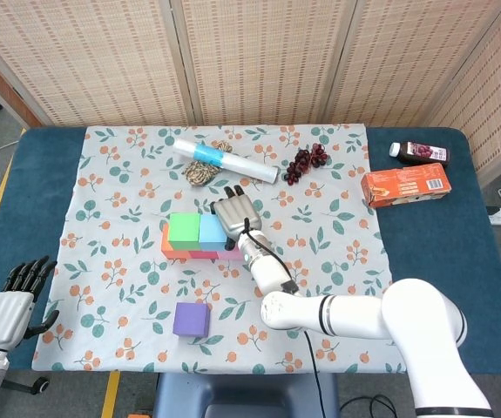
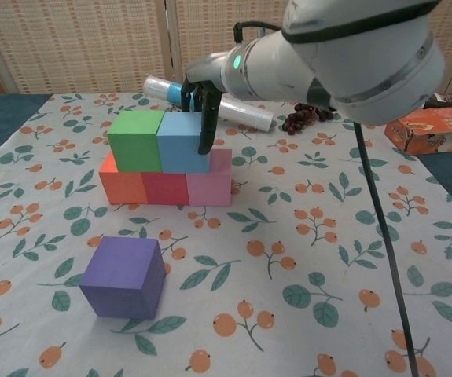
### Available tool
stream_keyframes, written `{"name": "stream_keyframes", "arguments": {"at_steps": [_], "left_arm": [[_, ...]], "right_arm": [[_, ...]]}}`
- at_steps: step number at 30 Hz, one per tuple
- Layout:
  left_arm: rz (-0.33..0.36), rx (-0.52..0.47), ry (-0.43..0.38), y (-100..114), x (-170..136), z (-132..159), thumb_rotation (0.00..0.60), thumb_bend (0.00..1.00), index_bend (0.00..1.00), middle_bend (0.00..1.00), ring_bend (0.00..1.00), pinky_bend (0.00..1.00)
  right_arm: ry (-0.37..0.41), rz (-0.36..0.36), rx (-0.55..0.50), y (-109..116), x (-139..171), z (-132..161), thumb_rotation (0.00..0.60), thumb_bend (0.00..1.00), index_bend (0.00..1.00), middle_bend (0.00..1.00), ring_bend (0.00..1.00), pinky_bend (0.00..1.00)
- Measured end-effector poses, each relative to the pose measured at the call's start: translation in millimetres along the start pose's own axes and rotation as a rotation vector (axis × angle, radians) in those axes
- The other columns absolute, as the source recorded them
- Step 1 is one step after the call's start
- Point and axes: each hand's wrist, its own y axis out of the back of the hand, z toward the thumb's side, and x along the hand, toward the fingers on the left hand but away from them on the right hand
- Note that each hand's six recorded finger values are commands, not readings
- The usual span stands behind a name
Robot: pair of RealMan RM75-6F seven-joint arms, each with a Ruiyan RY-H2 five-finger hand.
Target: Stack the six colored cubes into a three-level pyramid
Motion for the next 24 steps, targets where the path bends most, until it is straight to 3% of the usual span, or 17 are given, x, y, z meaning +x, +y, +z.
{"name": "stream_keyframes", "arguments": {"at_steps": [6, 19, 24], "left_arm": [[0.001, -0.001, -0.002, -0.3, 0.3, 0.2, 0.600, 0.32, 0.00, 0.00, 0.00, 0.06], [0.001, -0.001, -0.004, -0.6, 0.1, 0.7, 0.600, 0.32, 0.00, 0.00, 0.00, 0.06], [0.002, -0.001, -0.005, -0.4, -0.5, 0.9, 0.600, 0.32, 0.00, 0.00, 0.00, 0.05]], "right_arm": [[0.001, 0.001, 0.000, 0.0, 0.2, 0.1, 0.600, 0.00, 0.20, 0.31, 0.02, 0.00], [-0.001, 0.000, -0.002, -0.2, 0.8, 0.3, 0.600, 0.00, 0.17, 0.31, 0.02, 0.00], [0.007, 0.003, -0.003, -0.2, 3.2, 1.3, 0.600, 0.00, 0.07, 0.25, 0.00, 0.00]]}}
